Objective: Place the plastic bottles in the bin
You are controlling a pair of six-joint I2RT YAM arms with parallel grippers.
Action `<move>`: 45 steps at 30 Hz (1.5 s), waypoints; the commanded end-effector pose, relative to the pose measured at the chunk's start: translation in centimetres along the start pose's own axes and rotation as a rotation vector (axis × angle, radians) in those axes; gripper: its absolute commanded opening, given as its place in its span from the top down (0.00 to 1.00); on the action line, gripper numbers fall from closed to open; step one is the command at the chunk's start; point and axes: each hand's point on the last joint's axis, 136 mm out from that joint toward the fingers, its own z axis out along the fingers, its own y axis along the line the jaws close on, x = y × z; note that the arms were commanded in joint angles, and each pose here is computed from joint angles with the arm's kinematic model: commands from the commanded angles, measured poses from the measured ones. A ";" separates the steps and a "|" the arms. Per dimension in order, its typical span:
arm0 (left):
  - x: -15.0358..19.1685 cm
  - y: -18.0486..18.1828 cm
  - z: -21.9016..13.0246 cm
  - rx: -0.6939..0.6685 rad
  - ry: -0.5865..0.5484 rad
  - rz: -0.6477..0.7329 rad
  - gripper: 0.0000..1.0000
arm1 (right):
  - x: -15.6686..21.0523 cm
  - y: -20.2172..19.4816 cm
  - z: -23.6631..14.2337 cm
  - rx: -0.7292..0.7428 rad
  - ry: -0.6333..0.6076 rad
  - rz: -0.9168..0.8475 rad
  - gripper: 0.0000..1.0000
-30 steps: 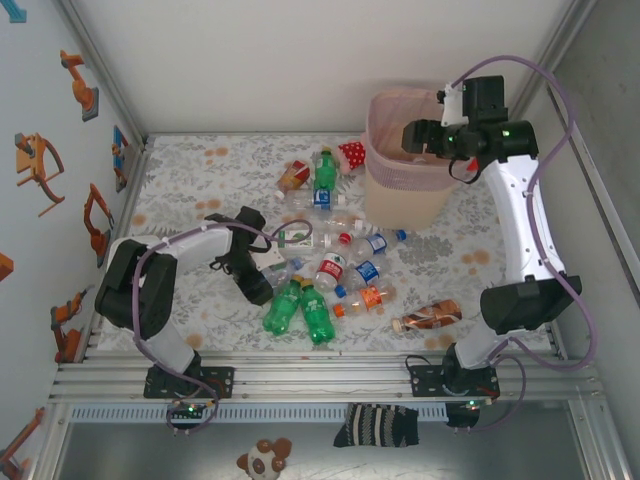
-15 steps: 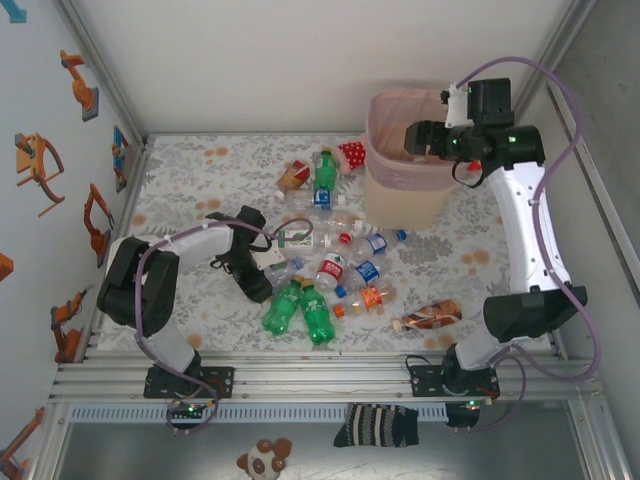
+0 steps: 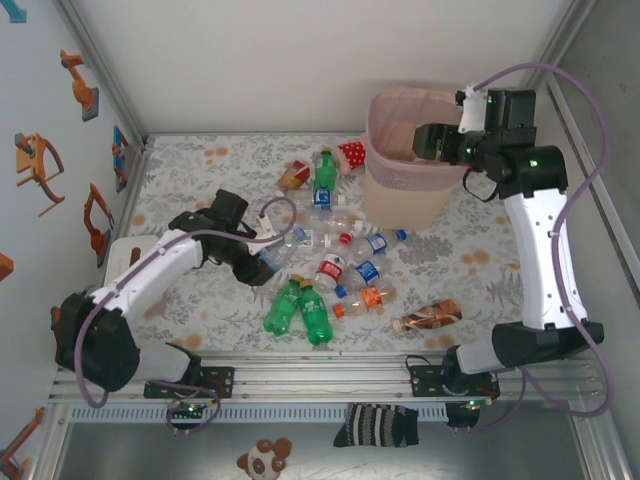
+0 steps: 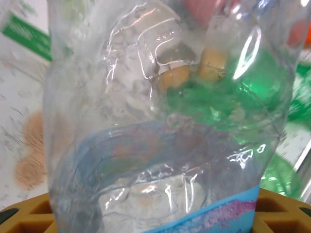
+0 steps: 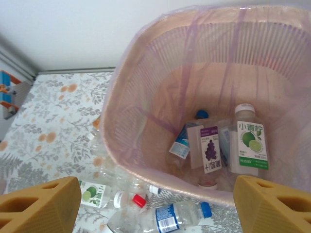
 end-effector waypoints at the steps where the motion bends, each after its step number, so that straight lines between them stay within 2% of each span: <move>1: -4.2 -1.8 -3.4 0.063 -0.211 0.008 0.44 | -1.3 2.1 -1.3 -0.116 -0.088 -0.001 0.19; 5: -8.2 -3.9 -7.0 0.132 -0.433 0.036 0.43 | -2.0 4.7 -2.8 -0.264 -0.180 -0.023 0.19; 10: -12.3 -7.4 -11.7 0.284 -0.698 0.106 0.43 | -2.8 8.3 -5.9 -0.476 -0.328 -0.085 0.19; 13: -14.0 -9.4 -14.0 0.361 -0.816 0.164 0.43 | -3.0 10.5 -8.1 -0.619 -0.404 -0.126 0.19; 17: -15.7 -11.9 -16.3 0.451 -0.909 0.240 0.43 | -2.8 13.2 -10.4 -0.782 -0.457 -0.176 0.19; 23: -17.5 -14.7 -18.1 0.568 -0.948 0.320 0.43 | -1.8 17.2 -12.7 -0.930 -0.465 -0.264 0.16; 29: -18.5 -15.6 -18.0 0.597 -0.944 0.342 0.43 | -0.4 21.1 -13.4 -1.057 -0.386 -0.295 0.16; 36: -18.9 -16.1 -17.9 0.615 -0.941 0.350 0.43 | 2.6 24.1 -12.8 -1.103 -0.293 -0.396 0.16; 45: -19.0 -16.2 -17.8 0.619 -0.939 0.350 0.43 | 4.7 25.1 -11.4 -1.090 -0.224 -0.454 0.20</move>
